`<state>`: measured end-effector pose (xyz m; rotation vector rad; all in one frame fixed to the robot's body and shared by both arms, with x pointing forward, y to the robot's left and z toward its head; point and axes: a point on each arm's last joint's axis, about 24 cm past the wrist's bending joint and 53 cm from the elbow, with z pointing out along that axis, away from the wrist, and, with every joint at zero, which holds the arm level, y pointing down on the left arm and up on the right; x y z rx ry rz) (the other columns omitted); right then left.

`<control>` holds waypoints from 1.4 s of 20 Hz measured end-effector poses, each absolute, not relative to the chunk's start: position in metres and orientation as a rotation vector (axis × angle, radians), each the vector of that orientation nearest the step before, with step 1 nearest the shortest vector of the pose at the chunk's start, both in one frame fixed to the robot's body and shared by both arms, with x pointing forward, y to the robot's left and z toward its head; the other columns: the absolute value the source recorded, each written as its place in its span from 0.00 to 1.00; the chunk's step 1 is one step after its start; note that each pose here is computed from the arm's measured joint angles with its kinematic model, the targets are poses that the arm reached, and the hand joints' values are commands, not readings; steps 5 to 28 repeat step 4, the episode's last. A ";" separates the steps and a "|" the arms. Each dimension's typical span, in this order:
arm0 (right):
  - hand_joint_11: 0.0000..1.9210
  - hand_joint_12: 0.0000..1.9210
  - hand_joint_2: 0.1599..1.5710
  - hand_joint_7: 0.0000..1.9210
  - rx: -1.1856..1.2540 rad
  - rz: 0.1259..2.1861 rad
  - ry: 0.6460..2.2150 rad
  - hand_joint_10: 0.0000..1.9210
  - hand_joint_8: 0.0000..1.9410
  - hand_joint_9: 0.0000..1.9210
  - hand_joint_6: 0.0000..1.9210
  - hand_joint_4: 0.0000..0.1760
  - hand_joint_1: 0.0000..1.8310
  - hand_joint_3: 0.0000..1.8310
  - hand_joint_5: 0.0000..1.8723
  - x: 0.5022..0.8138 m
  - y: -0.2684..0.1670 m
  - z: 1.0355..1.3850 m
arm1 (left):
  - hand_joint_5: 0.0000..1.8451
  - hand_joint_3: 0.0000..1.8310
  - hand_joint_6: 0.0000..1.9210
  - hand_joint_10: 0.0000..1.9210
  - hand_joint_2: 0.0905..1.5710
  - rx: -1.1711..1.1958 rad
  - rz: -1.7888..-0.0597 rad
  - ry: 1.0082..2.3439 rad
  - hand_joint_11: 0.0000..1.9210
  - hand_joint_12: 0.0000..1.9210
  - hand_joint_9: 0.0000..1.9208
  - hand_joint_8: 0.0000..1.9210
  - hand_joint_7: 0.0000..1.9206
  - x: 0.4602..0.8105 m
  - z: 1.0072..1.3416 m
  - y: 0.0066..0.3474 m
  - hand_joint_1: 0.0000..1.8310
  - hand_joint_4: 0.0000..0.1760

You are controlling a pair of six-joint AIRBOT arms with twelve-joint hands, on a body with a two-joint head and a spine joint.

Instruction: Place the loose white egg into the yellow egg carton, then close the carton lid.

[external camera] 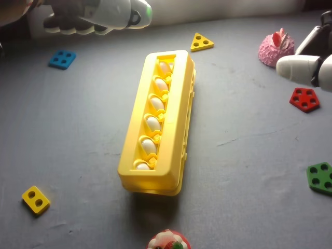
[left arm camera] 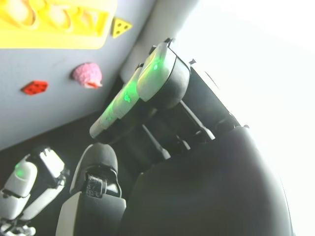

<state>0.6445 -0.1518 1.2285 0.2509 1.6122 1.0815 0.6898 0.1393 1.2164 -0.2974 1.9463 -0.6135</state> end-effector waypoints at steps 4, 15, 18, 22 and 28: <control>0.71 1.00 0.79 0.70 0.109 1.105 1.509 1.00 1.00 0.70 1.00 1.00 0.04 0.00 0.67 0.627 -0.141 1.245 | 0.61 0.00 1.00 1.00 0.87 -0.306 -0.616 1.948 0.70 1.00 0.68 1.00 0.65 0.690 1.216 0.141 0.00 0.00; 0.71 1.00 0.79 0.70 0.109 1.105 1.509 1.00 1.00 0.70 1.00 1.00 0.04 0.00 0.67 0.627 -0.141 1.245 | 0.61 0.00 1.00 1.00 0.87 -0.306 -0.616 1.948 0.70 1.00 0.68 1.00 0.65 0.690 1.216 0.141 0.00 0.00; 0.71 1.00 0.79 0.70 0.109 1.105 1.509 1.00 1.00 0.70 1.00 1.00 0.04 0.00 0.67 0.627 -0.141 1.245 | 0.61 0.00 1.00 1.00 0.87 -0.306 -0.616 1.948 0.70 1.00 0.68 1.00 0.65 0.690 1.216 0.141 0.00 0.00; 0.71 1.00 0.79 0.70 0.109 1.105 1.509 1.00 1.00 0.70 1.00 1.00 0.04 0.00 0.67 0.627 -0.141 1.245 | 0.61 0.00 1.00 1.00 0.87 -0.306 -0.616 1.948 0.70 1.00 0.68 1.00 0.65 0.690 1.216 0.141 0.00 0.00; 0.71 1.00 0.79 0.70 0.109 1.105 1.509 1.00 1.00 0.70 1.00 1.00 0.04 0.00 0.67 0.627 -0.141 1.245 | 0.61 0.00 1.00 1.00 0.87 -0.306 -0.616 1.948 0.70 1.00 0.68 1.00 0.65 0.690 1.216 0.141 0.00 0.00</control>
